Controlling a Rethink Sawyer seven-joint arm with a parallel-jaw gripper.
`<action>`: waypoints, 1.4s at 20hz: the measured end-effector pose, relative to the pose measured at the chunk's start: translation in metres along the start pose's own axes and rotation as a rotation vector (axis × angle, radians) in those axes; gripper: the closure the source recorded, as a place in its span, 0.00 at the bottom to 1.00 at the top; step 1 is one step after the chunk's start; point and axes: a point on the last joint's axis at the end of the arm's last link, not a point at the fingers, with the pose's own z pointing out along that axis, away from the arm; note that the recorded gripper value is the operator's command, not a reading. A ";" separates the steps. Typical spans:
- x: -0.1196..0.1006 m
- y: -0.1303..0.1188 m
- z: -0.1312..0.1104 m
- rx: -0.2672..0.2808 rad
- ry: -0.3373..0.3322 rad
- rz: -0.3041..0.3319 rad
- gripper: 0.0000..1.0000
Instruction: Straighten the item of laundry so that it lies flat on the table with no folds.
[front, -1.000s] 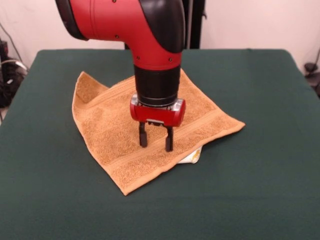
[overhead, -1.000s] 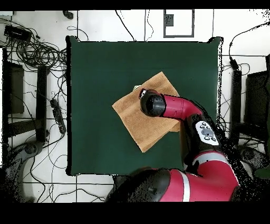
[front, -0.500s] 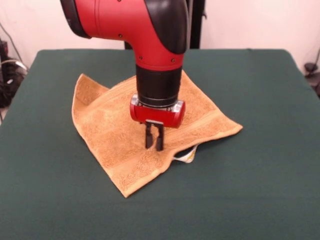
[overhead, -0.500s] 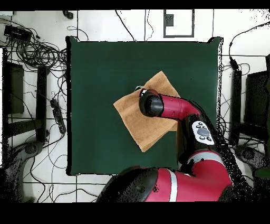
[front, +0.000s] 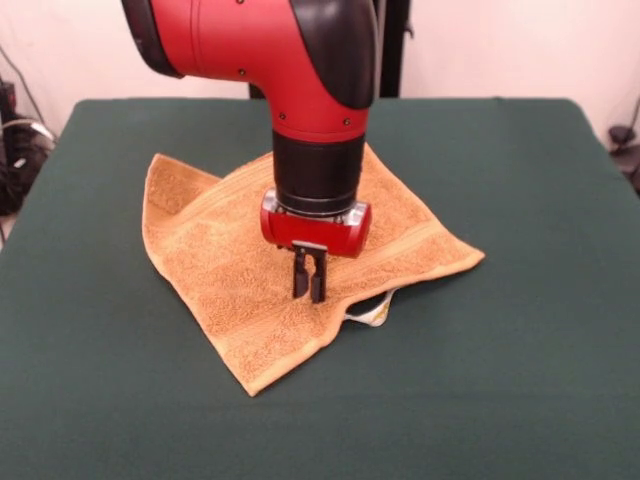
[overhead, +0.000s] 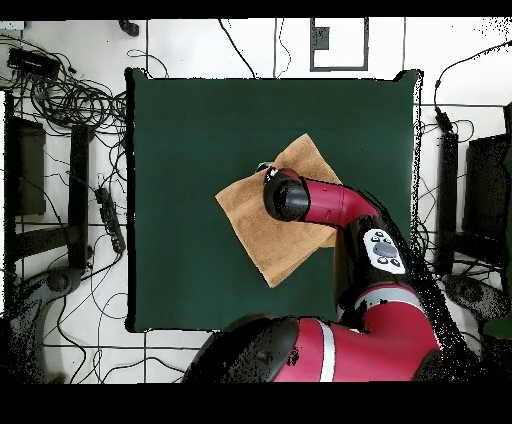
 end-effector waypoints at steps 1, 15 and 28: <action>0.000 0.000 0.000 0.001 0.000 0.002 1.00; -0.001 0.024 -0.023 0.047 0.061 0.002 1.00; -0.049 0.030 -0.065 0.049 0.073 0.026 1.00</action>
